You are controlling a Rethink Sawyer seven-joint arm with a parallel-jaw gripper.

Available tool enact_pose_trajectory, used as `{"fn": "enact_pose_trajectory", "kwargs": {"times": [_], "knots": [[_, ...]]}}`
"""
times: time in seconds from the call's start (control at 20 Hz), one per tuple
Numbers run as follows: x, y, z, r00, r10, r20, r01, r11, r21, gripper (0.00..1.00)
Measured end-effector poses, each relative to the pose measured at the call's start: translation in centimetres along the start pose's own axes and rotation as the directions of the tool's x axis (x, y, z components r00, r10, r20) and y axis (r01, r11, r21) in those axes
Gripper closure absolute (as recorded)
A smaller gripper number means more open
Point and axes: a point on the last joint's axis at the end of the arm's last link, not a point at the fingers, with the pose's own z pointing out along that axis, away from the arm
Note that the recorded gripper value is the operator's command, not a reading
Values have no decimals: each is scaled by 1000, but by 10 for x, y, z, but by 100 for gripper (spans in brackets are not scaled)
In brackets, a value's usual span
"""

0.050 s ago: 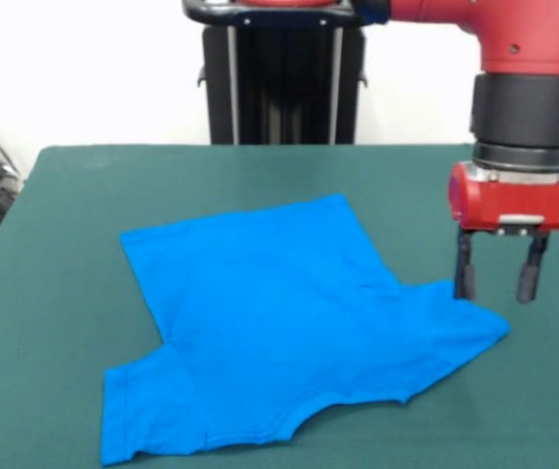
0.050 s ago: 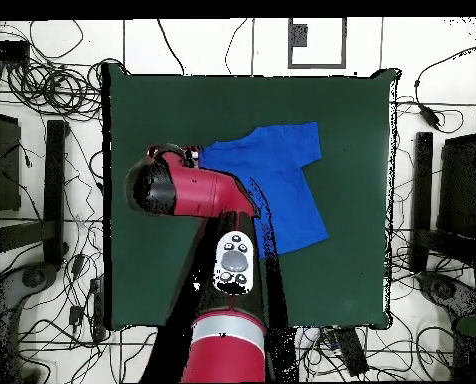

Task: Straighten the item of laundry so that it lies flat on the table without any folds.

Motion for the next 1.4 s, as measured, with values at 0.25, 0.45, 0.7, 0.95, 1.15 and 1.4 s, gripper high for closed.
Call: {"fn": "enact_pose_trajectory", "kwargs": {"times": [0.25,0.45,0.7,0.95,1.15,1.4], "knots": [[14,-14,8,999,12,-32,-12,1000,10,0],[25,-16,12,999,9,-43,-8,1000,15,0],[29,-16,14,999,8,-33,-7,1000,17,0],[30,-13,18,1000,1,-6,-1,1000,19,0],[41,-8,29,1000,-8,-15,8,1000,20,0],[55,-6,42,999,-15,-33,15,1000,22,0]]}}
